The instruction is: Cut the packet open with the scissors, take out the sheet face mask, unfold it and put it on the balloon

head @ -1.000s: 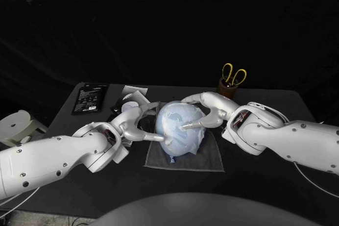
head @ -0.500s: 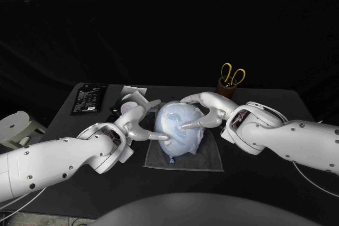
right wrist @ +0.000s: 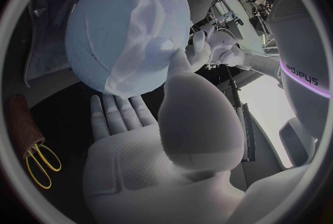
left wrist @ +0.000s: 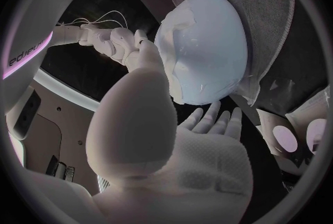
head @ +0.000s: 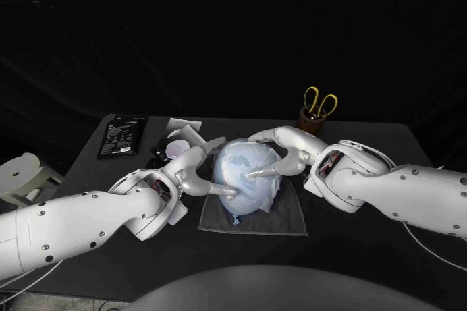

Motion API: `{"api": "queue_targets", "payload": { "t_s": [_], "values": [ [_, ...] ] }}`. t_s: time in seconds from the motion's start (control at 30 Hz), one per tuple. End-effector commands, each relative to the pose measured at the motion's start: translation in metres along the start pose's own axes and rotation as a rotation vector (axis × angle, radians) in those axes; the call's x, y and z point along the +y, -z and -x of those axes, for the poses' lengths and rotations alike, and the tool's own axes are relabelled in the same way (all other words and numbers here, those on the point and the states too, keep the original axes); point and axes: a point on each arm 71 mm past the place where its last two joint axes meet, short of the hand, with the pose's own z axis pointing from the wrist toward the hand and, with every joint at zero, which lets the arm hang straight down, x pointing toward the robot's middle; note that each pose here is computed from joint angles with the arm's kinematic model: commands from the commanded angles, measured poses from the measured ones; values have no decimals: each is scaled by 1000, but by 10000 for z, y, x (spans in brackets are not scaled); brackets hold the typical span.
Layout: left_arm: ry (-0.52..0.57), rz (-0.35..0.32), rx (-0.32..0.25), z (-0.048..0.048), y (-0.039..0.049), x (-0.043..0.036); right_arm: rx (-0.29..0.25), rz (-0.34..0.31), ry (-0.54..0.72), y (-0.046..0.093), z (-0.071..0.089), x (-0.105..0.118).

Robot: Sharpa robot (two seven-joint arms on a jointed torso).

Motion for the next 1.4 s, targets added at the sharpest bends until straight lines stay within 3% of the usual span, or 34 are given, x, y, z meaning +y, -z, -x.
{"api": "queue_targets", "payload": {
  "t_s": [0.03, 0.6, 1.4],
  "values": [
    [-58, -34, 13, -35, -15, -47, 42, -11, 4, 11, -67, -14],
    [-155, -62, 73, -90, -38, -60, 50, -14, 2, 11, -73, -17],
    [-137, -16, 50, 34, 40, 40, 56, -19, 3, 5, -77, -28]
  ]
}}
